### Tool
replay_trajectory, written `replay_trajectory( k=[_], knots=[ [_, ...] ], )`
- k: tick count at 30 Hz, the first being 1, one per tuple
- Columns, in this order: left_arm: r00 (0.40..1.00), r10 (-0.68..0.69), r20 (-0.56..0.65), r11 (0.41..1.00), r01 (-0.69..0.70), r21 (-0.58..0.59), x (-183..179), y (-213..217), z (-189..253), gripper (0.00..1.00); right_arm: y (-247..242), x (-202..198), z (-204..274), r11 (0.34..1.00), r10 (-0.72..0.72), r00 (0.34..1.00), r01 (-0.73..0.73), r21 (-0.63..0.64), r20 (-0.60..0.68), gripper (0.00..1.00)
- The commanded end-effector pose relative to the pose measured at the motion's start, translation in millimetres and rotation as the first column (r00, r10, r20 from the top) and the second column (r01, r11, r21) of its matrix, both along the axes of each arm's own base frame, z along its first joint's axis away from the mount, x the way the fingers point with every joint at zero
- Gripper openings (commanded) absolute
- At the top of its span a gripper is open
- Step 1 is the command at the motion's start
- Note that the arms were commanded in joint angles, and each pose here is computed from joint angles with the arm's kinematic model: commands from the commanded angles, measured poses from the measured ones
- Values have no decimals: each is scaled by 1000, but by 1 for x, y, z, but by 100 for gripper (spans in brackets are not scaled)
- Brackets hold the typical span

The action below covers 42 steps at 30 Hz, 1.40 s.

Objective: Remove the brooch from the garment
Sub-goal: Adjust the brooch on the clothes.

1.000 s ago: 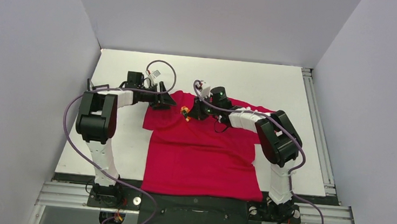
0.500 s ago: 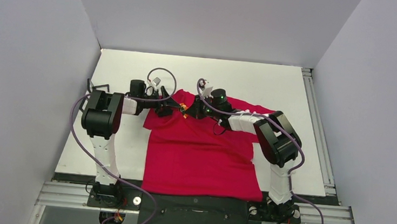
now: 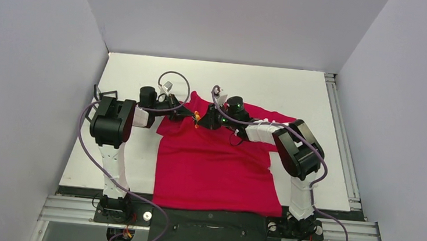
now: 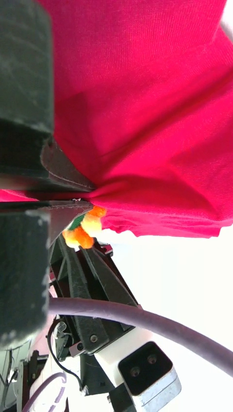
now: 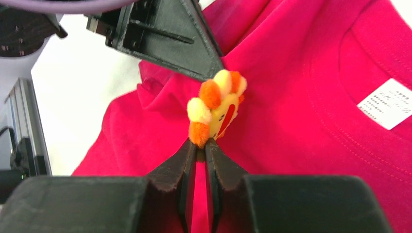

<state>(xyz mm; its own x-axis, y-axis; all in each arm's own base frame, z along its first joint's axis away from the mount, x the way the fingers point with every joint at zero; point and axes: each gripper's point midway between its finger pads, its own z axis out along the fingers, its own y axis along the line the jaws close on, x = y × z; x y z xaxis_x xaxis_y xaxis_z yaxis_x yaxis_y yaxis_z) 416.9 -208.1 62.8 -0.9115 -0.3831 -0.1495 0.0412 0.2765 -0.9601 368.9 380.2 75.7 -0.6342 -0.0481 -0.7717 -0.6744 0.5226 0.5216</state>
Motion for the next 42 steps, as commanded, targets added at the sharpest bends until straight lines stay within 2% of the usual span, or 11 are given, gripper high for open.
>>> replay_trajectory(
  k=[1, 3, 7, 15, 16, 18, 23, 27, 38, 40, 42],
  knots=[
    [985, -70, 161, 998, 68, 15, 1, -9, 34, 0, 2, -3, 28, 994, 102, 993, -104, 20, 58, 17],
    [977, -92, 194, 995, 84, 52, -1, -9, 33, 0, -4, 2, 31, 994, 107, 993, -108, 19, 39, 36],
    [968, -133, 214, 987, 111, 114, -6, -7, 30, 0, -17, 13, 39, 993, 114, 993, -115, 7, 14, 51],
    [932, -211, 294, 956, 135, 259, -7, -12, 30, 0, -7, 11, 52, 986, 162, 986, -163, -20, -35, 57],
    [884, -207, 419, 959, 98, 267, -8, -13, 83, 0, -6, 10, 51, 986, 164, 985, -165, -20, -45, 57],
    [922, -211, 324, 951, 117, 287, -5, -14, 39, 0, -1, 4, 49, 985, 168, 983, -170, -22, -70, 60],
    [923, -214, 321, 948, 116, 298, -3, -16, 35, 0, 0, -1, 36, 986, 137, 982, -148, -74, -134, 61],
    [919, -219, 328, 947, 120, 297, -3, -17, 37, 0, -5, 6, 25, 990, 74, 983, -93, -107, -166, 54],
    [893, -275, 356, 935, 162, 317, -11, -28, 44, 0, -7, 17, 11, 987, 12, 981, -43, -157, -192, 18],
    [896, -277, 348, 936, 169, 309, -12, -28, 46, 11, -8, 17, 9, 986, 13, 982, -44, -161, -189, 2],
    [903, -265, 339, 940, 163, 301, -11, -24, 49, 32, -10, 15, 9, 987, 14, 984, -42, -156, -175, 0]
  ],
)
